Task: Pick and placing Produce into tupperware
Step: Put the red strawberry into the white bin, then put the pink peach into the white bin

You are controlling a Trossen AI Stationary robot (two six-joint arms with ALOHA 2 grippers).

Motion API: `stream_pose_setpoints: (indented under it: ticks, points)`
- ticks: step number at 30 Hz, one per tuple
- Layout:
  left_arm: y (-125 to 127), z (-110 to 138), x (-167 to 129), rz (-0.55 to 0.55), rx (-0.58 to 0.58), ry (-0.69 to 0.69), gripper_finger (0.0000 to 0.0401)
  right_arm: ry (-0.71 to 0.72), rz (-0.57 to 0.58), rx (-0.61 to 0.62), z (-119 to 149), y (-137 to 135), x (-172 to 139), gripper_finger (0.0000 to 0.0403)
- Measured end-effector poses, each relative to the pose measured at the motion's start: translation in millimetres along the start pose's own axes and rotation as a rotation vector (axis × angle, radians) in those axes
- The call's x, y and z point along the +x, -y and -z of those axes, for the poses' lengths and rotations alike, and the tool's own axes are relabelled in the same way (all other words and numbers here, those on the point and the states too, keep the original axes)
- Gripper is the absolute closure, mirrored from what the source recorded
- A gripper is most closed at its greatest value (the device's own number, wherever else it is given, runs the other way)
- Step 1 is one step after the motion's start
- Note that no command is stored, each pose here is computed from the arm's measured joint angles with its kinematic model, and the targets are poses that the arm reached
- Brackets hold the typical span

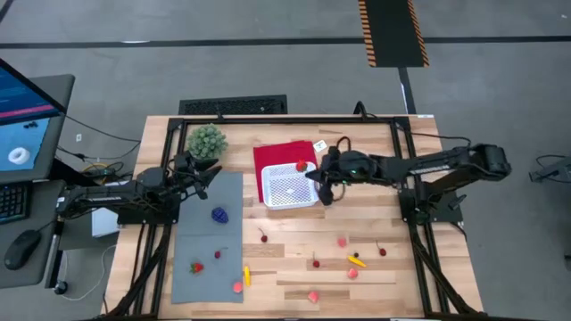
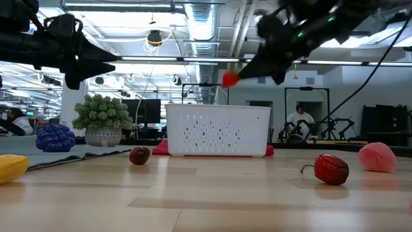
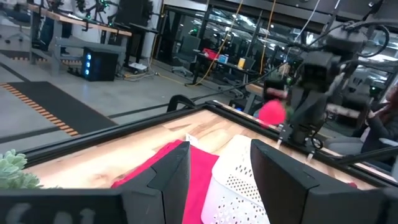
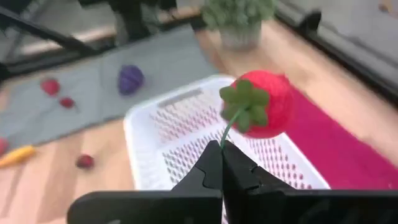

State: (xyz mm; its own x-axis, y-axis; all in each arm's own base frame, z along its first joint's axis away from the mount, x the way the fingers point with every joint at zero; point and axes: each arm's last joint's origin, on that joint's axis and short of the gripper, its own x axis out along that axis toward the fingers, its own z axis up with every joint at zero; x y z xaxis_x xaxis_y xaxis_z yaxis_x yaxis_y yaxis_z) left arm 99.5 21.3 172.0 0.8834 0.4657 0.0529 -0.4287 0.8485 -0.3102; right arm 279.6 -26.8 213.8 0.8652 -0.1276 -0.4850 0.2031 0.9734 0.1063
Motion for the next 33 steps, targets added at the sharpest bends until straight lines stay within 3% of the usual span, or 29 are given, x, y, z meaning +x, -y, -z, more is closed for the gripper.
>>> stream_pose_setpoints:
  ticks: [6,11,16,19,27,33]
  points:
    - [-0.1,0.0,0.0,-0.003,0.001,0.001,0.0243,-0.094,0.015,0.046,-13.3,5.7,31.5,0.039]
    - [-0.2,0.2,0.0,-0.004,0.002,-0.002,0.0243,-0.238,0.066,0.107,-12.7,13.2,56.0,0.0378]
    - [0.1,0.4,0.0,0.007,-0.002,-0.006,0.0243,-0.297,0.072,0.09,-8.6,13.0,76.8,0.0391]
    - [0.2,0.4,0.0,0.01,-0.003,-0.007,0.0243,-0.299,0.066,0.081,-9.4,10.6,82.9,0.0384]
    - [0.4,0.3,0.0,0.014,-0.004,-0.006,0.0243,-0.309,0.072,0.095,-8.7,10.8,86.1,0.0318]
    - [0.4,0.2,0.0,0.013,-0.007,-0.005,0.0243,-0.272,0.049,0.031,-21.1,4.8,71.6,0.0306]
